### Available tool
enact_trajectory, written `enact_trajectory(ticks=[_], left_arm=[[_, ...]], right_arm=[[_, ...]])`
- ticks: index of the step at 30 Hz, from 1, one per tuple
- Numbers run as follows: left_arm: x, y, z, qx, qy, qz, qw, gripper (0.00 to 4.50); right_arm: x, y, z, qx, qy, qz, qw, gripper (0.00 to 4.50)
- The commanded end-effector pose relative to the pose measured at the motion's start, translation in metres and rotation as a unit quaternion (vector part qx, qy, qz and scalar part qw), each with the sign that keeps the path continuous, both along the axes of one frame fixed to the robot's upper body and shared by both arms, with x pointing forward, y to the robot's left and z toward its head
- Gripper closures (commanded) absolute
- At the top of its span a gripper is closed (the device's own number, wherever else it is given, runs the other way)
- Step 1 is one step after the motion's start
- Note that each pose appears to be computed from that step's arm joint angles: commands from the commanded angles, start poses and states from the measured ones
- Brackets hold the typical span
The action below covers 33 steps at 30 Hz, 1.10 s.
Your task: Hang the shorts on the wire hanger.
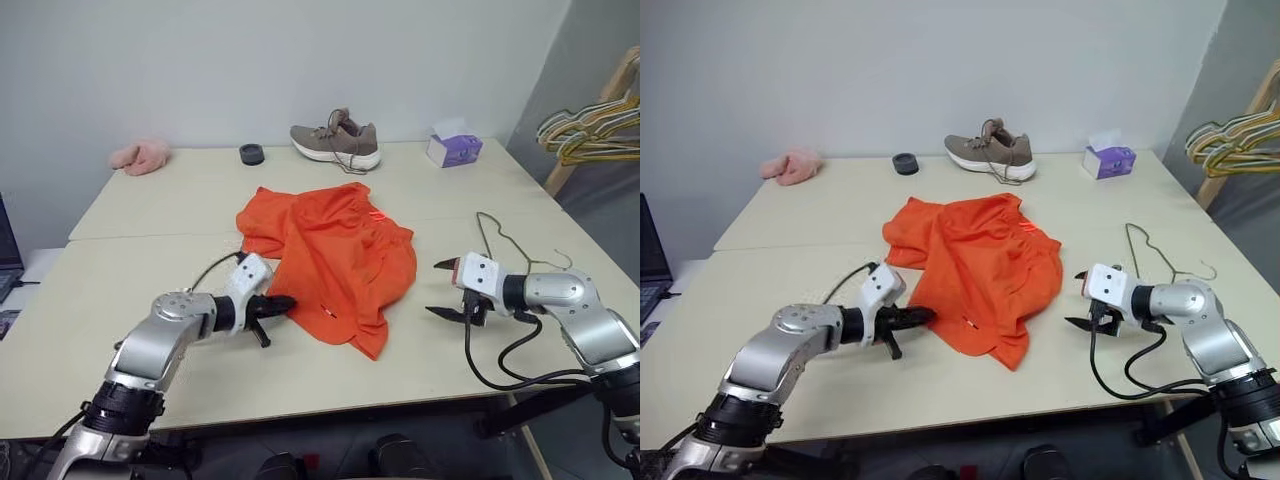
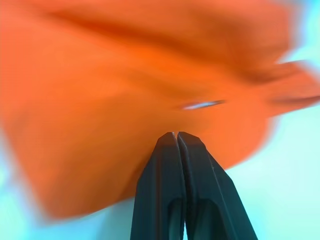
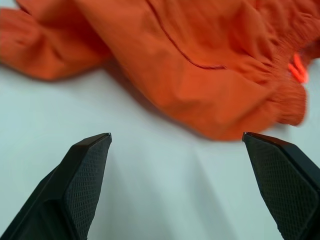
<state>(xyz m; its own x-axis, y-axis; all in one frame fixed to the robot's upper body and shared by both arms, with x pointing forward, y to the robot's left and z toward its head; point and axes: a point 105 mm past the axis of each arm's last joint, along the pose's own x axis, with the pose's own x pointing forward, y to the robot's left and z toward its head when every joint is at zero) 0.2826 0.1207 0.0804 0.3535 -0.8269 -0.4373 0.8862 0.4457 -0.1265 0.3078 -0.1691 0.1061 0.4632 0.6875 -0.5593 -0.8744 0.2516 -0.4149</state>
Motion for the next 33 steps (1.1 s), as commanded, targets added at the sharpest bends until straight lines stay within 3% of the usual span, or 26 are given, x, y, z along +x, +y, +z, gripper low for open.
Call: enact_trajectory(ticks=[1,4,10,17,23,26,33], left_arm=[[-0.014,-0.032,0.015,-0.048,0.014,-0.063,0.997,4.27],[-0.011,-0.058,0.013,-0.068,0.033,-0.073,0.994,3.56],[0.003,-0.084,-0.001,-0.060,0.065,-0.038,0.995,1.72],[0.022,-0.095,-0.018,-0.017,0.057,0.007,0.998,1.72],[0.025,-0.099,-0.023,-0.008,0.049,0.013,0.999,1.72],[0.025,-0.098,-0.025,-0.004,0.042,0.011,0.999,2.37],[0.031,-0.073,-0.017,0.001,0.015,0.022,1.000,4.47]], right_arm=[[-0.013,-0.003,0.020,0.018,0.013,0.018,1.000,0.00],[-0.032,-0.014,0.019,0.013,0.055,0.018,0.998,0.00],[-0.046,-0.018,0.020,0.024,0.067,-0.006,0.997,0.00],[-0.055,-0.015,0.019,0.028,0.073,-0.015,0.997,0.00],[-0.056,-0.016,0.019,0.027,0.072,-0.018,0.997,0.00],[-0.055,-0.014,0.021,0.031,0.069,-0.015,0.997,0.00],[-0.042,-0.009,0.030,0.040,0.039,-0.010,0.998,0.00]])
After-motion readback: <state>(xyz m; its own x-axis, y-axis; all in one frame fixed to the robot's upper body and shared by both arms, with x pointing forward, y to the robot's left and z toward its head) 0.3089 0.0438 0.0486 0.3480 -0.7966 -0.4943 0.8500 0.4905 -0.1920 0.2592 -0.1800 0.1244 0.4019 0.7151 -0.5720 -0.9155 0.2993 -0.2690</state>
